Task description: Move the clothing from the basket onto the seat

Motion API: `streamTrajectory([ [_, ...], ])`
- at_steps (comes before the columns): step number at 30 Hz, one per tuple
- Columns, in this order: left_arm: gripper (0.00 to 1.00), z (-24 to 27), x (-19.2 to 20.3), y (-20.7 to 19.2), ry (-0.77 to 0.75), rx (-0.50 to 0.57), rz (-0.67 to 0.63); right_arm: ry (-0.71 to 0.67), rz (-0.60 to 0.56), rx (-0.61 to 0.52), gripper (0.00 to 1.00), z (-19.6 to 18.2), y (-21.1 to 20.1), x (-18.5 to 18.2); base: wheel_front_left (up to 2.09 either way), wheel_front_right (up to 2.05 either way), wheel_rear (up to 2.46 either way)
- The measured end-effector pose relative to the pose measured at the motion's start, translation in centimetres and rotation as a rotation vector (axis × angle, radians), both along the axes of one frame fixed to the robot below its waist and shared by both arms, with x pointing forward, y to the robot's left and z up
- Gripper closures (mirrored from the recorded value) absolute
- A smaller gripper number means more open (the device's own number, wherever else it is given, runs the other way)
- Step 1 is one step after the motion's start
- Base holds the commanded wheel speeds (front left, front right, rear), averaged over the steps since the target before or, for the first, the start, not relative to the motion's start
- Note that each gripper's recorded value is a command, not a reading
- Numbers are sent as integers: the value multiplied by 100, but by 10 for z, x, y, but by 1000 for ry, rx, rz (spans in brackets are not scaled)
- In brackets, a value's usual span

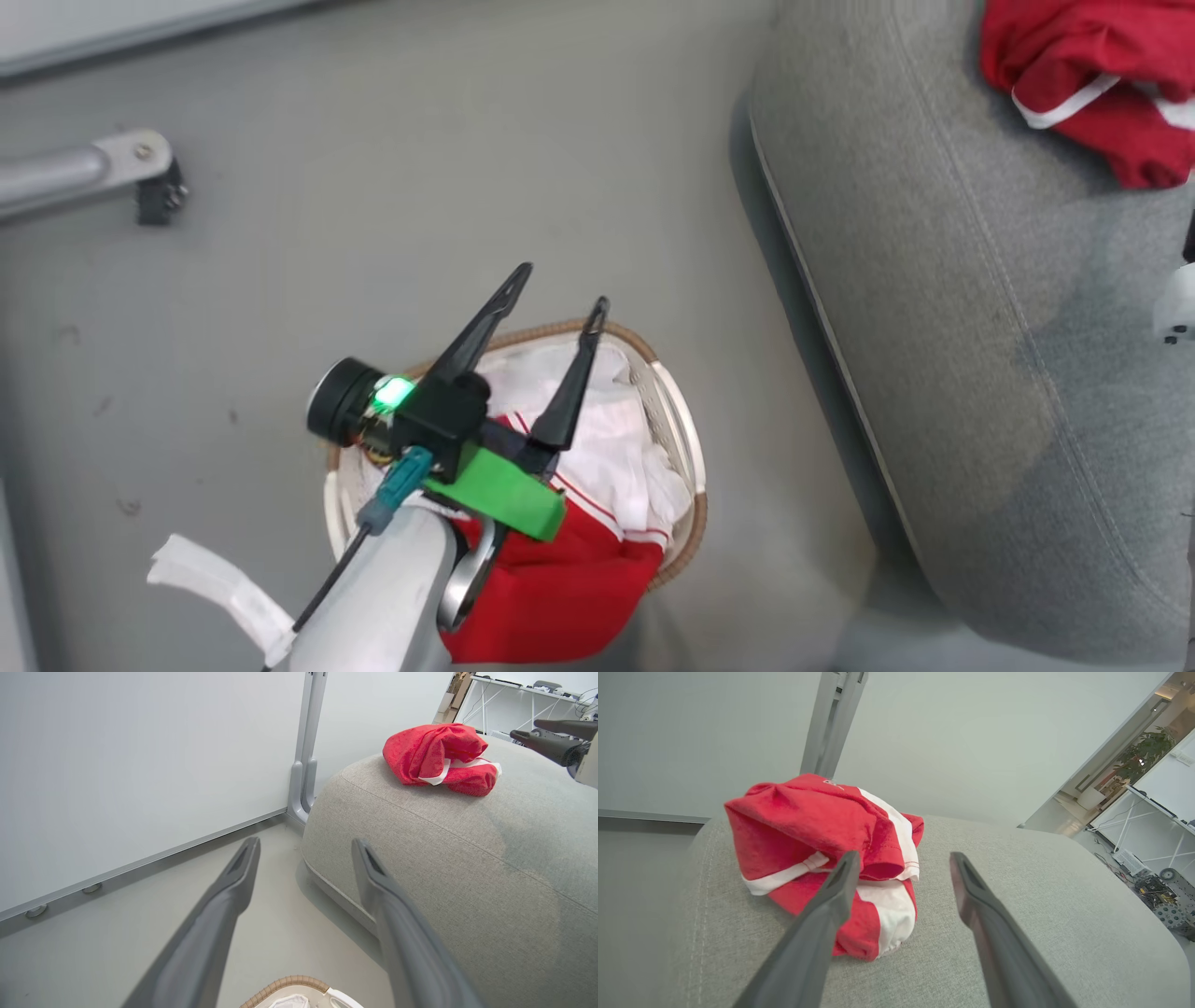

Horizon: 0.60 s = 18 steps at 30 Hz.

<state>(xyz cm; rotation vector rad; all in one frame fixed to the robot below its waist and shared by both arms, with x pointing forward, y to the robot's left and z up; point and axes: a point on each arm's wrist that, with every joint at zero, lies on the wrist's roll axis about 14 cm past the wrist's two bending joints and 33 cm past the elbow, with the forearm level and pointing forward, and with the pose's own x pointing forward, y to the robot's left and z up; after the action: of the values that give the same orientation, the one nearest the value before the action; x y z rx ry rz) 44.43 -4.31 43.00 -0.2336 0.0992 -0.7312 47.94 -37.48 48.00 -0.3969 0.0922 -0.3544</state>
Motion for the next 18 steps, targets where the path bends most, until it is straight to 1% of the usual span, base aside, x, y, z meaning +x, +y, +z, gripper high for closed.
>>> streamTrajectory([
  [3, 0, 9, -2, 20, -7, 9, 67, -35, 44, 18, 0, 14, 16, 3, 0, 0, 0],
  [8, 0, 19, -10, 69, 14, 15, 239, -82, 133, 95, 0, 28, 58, 5, 0, 0, 0],
  [14, 0, 37, -26, 125, -10, 24, 423, -150, 265, 198, 0, 47, 121, 1, 0, 0, 0],
  [18, 0, 39, -43, 156, -9, 37, 520, -158, 356, 264, 0, 48, 160, -11, 0, 0, 0],
])
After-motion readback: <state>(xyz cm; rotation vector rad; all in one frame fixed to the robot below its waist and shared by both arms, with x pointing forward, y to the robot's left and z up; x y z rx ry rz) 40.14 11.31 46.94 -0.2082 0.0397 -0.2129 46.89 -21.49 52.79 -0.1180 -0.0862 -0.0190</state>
